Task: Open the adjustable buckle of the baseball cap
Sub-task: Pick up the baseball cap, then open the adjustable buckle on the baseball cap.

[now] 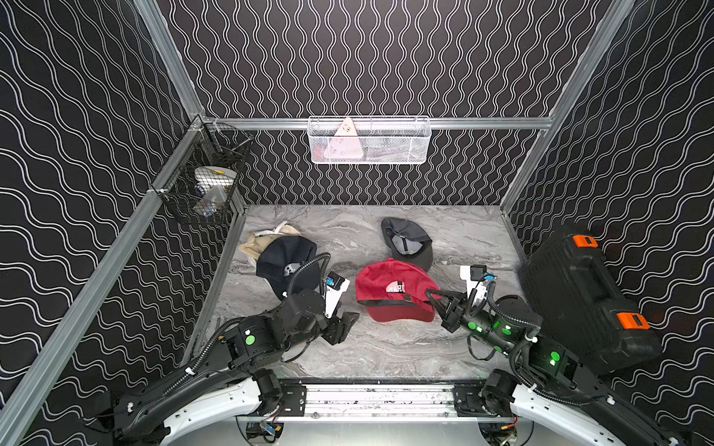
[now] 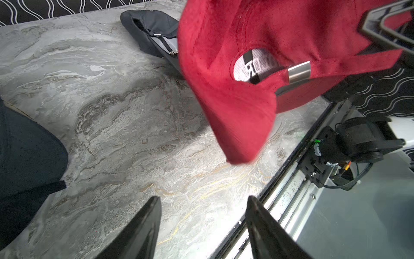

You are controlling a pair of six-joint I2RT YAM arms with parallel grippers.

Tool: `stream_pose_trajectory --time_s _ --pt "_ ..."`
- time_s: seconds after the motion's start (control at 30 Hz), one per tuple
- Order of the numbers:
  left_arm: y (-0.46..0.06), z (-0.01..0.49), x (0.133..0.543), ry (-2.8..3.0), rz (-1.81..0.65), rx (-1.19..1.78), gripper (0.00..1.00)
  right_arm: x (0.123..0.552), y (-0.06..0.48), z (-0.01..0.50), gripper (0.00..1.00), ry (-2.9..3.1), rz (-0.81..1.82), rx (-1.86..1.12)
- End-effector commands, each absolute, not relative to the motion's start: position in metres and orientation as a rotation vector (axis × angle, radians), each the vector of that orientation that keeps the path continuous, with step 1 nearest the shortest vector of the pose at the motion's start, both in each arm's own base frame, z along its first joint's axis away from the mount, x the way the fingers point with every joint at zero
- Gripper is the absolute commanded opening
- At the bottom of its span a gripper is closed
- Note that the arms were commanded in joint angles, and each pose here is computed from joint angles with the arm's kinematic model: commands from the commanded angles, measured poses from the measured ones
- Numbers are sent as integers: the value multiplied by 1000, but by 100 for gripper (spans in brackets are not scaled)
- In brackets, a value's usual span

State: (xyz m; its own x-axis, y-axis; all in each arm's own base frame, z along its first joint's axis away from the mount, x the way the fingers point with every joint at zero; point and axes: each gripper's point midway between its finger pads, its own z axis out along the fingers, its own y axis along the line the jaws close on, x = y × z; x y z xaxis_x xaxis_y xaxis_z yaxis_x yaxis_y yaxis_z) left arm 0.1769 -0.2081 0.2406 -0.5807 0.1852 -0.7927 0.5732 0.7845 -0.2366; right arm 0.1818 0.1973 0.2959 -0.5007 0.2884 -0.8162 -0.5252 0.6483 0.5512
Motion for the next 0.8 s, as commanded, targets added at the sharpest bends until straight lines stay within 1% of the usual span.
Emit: stream_pose_trajectory --time_s 0.0,0.1,0.27,0.5,0.77 --pt "-225 254 174 2130 -725 568 63 182 194 296 0 1862 989 -169" --pt "-240 264 171 2099 -782 596 61 182 196 294 0 1877 999 -161" --pt "-265 285 159 2019 -850 662 61 185 197 291 0 1883 1012 -131" --pt "-300 286 155 1981 -795 723 64 190 204 287 0 1897 1034 -101" --pt "-336 286 159 1967 -791 684 69 193 211 284 0 1907 1059 -88"
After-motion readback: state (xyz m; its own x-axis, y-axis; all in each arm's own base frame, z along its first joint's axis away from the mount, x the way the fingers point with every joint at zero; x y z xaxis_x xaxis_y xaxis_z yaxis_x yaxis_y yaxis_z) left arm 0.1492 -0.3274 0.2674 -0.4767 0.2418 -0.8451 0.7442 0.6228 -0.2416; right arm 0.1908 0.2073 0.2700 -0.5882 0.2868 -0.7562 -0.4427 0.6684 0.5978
